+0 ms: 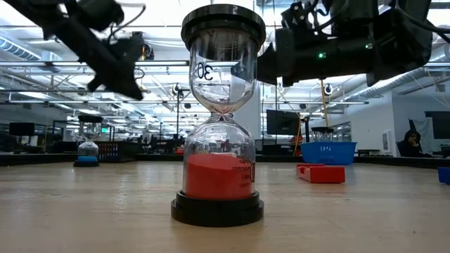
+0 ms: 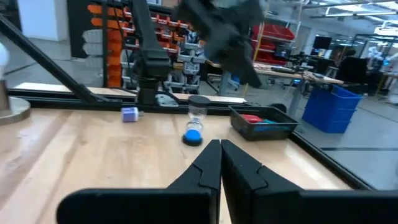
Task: Pick & Place Office items
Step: Put the pink charger adapter into the red basket
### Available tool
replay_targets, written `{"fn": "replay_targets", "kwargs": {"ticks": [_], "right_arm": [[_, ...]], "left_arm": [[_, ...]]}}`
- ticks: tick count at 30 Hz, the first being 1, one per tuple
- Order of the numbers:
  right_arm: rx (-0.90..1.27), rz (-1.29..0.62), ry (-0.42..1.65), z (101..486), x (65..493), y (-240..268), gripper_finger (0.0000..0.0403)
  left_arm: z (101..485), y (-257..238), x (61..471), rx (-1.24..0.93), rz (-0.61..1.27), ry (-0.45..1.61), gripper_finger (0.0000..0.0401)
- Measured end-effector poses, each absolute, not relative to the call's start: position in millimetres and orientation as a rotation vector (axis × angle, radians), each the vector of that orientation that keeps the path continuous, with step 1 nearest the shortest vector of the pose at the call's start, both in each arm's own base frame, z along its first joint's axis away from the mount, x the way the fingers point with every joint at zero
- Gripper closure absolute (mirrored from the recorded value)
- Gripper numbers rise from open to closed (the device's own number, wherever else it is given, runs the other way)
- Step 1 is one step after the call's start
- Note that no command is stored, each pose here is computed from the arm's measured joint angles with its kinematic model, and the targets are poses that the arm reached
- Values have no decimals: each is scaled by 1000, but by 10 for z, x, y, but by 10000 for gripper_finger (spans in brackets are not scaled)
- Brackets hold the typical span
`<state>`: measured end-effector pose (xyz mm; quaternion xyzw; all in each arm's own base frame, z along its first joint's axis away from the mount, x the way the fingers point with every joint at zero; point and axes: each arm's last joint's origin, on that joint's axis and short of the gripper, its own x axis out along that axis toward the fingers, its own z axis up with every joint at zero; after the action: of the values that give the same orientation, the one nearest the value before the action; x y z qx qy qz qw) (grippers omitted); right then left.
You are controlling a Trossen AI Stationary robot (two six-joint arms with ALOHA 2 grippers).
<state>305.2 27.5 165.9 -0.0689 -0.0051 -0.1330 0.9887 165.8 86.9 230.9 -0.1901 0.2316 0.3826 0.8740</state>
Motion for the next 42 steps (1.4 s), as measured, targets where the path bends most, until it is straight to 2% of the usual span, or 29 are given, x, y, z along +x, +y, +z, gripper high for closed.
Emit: {"fn": "replay_targets", "kwargs": {"ticks": [4,6,9,12,17,20,24,27,31,37,42], "right_arm": [[-164,-294,-6,1660,3058,192,402],[-186,-306,-7,1665,3060,157,402],[-195,-315,-12,1672,3061,127,401],[-219,-315,-15,1679,3061,128,402],[-241,-315,-12,1680,3061,129,401],[-239,-315,-19,1687,3060,129,402],[-213,-315,-29,1692,3060,131,402],[-184,-312,-24,1682,3061,135,402],[-147,-304,-12,1664,3061,152,402],[-77,-287,-15,1656,3058,204,402],[-64,-269,9,1629,3053,263,402]], "left_arm": [[2395,583,1836,-306,607,418,389],[2419,473,1899,-311,530,388,397],[2426,366,1989,-356,473,348,385],[2447,252,2015,-306,427,336,374],[2279,-23,2091,-154,390,264,396],[2152,-146,2094,-121,323,186,388],[1922,-181,2108,-189,265,247,368],[1878,-208,2132,-131,229,265,361],[1798,-261,2193,-40,201,241,365],[1736,-295,2306,36,104,199,396],[1651,-261,2360,38,101,214,383]]}}
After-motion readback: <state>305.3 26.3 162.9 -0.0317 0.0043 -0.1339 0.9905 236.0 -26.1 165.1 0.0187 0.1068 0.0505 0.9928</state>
